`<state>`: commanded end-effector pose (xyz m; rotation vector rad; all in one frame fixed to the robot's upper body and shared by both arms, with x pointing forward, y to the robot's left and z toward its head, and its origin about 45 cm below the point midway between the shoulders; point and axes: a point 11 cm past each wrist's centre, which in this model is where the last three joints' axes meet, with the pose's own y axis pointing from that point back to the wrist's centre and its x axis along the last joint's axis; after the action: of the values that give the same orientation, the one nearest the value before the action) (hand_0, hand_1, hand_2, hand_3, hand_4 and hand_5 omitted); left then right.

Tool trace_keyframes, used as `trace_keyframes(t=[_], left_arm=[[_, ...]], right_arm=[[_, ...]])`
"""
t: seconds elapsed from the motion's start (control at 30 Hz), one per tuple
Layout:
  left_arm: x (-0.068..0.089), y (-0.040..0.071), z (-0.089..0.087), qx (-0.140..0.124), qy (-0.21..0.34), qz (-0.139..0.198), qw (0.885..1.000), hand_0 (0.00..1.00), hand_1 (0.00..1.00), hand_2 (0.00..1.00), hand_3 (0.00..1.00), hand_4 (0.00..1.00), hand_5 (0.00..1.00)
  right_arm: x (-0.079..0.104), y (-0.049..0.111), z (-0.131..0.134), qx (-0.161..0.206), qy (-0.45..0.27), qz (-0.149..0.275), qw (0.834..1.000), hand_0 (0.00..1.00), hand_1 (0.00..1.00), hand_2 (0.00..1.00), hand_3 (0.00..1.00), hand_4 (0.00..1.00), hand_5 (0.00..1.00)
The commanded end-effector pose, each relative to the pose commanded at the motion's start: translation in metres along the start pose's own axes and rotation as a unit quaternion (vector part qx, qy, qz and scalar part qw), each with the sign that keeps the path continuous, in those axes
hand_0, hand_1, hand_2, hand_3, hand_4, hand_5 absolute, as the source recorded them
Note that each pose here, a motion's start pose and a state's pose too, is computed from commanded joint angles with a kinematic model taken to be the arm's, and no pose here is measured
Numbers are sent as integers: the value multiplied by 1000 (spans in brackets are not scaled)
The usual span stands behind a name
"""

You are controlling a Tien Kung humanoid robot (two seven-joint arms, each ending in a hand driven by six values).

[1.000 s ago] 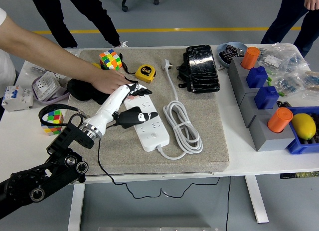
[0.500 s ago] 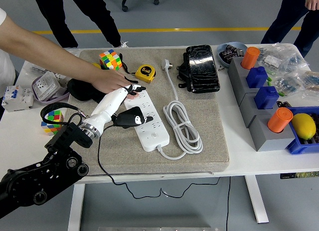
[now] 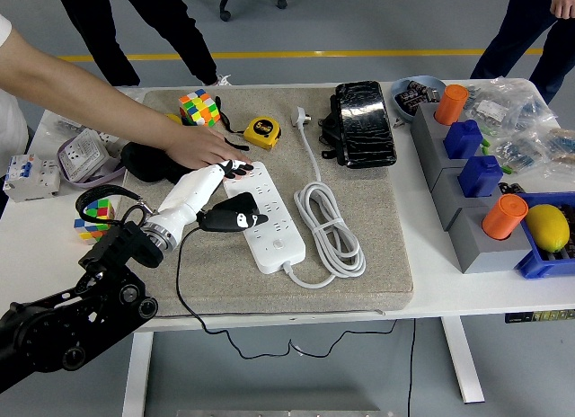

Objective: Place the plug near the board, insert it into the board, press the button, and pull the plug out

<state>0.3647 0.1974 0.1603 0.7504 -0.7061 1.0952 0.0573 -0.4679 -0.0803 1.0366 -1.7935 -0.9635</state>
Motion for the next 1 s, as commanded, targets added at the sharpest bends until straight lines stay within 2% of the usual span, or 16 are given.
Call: trace_keyframes(t=[0.5,0.57,0.6,0.77,0.8,0.97,1.0], left_arm=[[-5,-1,-16,17,-17,-7,1000,686,698,707,744,998,374],[-5,-2,-17,18,-16,-8,1000,686,698,707,744,998,374],[-6,-2,-17,18,-17,-8,1000,654,677,684,726,998,350],[-7,-2,-18,18,-18,-8,1000,654,677,684,726,998,350],[-7,-2,-19,18,-19,-8,1000,597,641,616,633,966,309],[-7,-2,-20,17,-21,-6,1000,597,641,616,633,966,309],[-7,-2,-20,17,-23,-5,1000,559,612,588,601,912,258]], right_arm=[[0,0,-1,1,1,-1,1000,571,650,636,543,927,486],[0,0,-1,1,1,0,1000,571,650,636,543,927,486],[0,0,-1,1,1,0,1000,571,650,636,543,926,485],[0,0,-2,2,1,0,1000,571,650,636,543,926,485],[1,0,-2,2,1,0,1000,571,649,636,542,926,484],[1,0,-2,1,2,1,1000,571,649,636,542,926,484],[1,0,-1,1,3,0,1000,571,649,635,542,925,484]])
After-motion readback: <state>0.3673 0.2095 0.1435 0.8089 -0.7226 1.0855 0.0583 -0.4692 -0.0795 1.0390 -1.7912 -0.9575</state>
